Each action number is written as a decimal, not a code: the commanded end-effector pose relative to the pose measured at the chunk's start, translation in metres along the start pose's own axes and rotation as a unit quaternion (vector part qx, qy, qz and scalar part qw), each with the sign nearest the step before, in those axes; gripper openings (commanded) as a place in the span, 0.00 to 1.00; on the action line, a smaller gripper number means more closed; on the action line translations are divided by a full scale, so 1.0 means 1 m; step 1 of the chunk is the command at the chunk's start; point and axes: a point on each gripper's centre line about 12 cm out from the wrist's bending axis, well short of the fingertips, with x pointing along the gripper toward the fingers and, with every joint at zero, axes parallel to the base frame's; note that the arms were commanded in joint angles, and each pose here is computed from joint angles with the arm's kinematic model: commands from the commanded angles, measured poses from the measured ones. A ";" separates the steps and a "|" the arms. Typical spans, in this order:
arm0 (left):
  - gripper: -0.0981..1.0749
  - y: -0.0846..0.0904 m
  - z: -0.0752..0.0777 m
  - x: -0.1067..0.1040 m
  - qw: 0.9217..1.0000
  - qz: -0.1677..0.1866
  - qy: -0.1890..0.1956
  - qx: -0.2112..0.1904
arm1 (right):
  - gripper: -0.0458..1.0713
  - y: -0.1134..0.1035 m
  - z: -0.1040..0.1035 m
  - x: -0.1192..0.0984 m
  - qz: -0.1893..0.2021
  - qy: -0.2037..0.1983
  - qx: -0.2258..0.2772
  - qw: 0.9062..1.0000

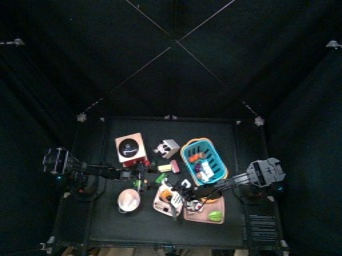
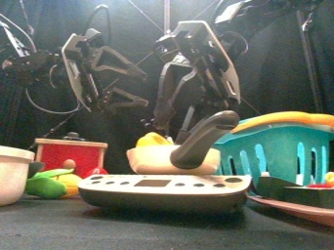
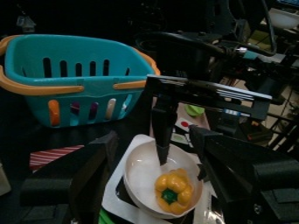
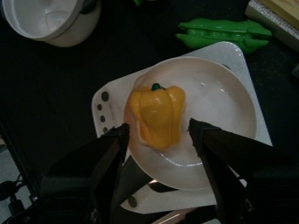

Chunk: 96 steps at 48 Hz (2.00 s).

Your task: Assemble squash

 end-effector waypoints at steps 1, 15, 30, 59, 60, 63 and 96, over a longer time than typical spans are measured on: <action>0.93 0.000 0.004 0.002 1.000 -0.001 -0.008 0.000 | 0.84 0.008 0.013 -0.017 0.020 -0.019 0.004 1.000; 0.93 0.000 0.004 0.001 1.000 0.000 -0.007 0.000 | 0.63 0.008 0.012 -0.016 0.020 -0.018 0.006 1.000; 0.93 0.000 0.003 0.001 1.000 0.001 -0.006 -0.001 | 0.57 0.005 0.011 -0.009 0.012 -0.015 0.003 1.000; 0.93 0.001 0.003 0.001 1.000 0.001 -0.007 -0.001 | 0.57 0.003 0.003 0.004 0.002 -0.002 0.005 1.000; 0.93 0.001 0.003 0.001 1.000 0.001 -0.006 0.000 | 0.57 0.003 0.004 0.003 0.002 -0.002 0.004 1.000; 0.93 0.001 0.003 0.001 1.000 0.001 -0.006 0.000 | 0.57 0.004 0.005 0.001 0.004 -0.005 0.003 1.000; 0.93 -0.002 0.003 -0.027 1.000 -0.002 -0.008 0.001 | 0.58 0.002 0.023 -0.033 0.007 -0.057 -0.061 0.996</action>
